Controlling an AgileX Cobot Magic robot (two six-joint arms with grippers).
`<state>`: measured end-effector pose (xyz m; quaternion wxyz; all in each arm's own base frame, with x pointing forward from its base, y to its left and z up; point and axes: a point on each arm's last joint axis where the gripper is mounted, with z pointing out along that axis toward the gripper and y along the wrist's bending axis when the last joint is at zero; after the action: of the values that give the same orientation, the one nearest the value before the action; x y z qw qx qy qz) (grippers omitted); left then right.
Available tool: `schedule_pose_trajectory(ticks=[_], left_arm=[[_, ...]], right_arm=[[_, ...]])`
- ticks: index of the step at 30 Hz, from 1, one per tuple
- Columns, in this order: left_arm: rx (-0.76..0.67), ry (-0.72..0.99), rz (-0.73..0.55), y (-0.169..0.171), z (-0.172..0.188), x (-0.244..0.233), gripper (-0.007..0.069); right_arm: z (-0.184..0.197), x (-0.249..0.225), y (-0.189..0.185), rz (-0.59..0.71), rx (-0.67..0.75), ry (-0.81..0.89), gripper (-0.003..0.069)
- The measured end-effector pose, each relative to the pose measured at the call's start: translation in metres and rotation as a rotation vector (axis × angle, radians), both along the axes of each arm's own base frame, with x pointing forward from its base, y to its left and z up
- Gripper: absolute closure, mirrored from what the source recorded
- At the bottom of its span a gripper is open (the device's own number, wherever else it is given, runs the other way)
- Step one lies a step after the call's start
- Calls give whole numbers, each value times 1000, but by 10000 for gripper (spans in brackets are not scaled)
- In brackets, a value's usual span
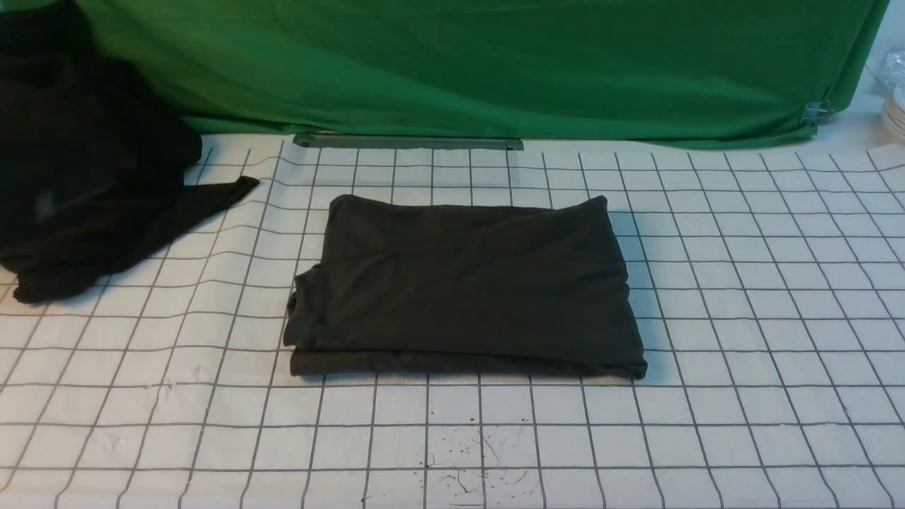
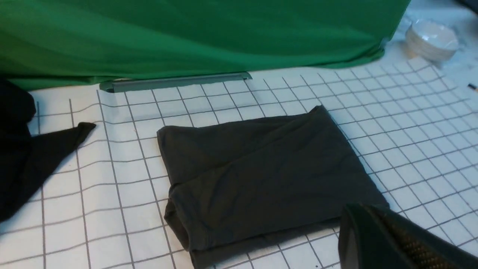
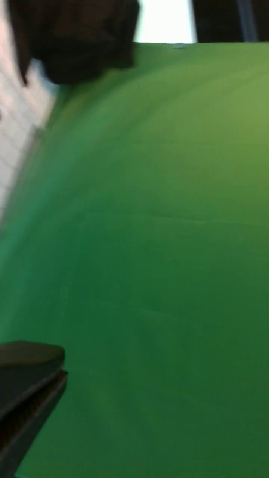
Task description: Fold a long-sleeved shirt over a white checkered tablecloth.
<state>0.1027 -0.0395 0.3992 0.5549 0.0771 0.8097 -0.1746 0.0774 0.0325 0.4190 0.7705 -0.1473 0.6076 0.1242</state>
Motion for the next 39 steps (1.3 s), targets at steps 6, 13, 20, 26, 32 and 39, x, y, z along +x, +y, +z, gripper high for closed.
schedule_pose_trajectory(ticks=[6, 13, 20, 26, 32, 39], left_arm=[[-76, -85, 44, 14, -62, -45, 624], [-98, -147, 61, 19, -108, -60, 624], [-84, -129, 57, 19, -115, -59, 622], [-82, -129, 57, 19, -115, -59, 622], [0, -158, 46, 20, -115, -59, 622], [36, -337, 147, 26, -129, -53, 622]], right_arm=[[-64, -20, -8, -8, 27, -125, 638], [-76, -24, -10, -10, 55, -188, 554], [-76, -24, -10, -10, 52, -182, 498], [-77, -24, -10, -9, 51, -177, 486], [-77, -24, -10, -9, 52, -176, 468], [-77, -24, -10, -8, 52, -174, 449]])
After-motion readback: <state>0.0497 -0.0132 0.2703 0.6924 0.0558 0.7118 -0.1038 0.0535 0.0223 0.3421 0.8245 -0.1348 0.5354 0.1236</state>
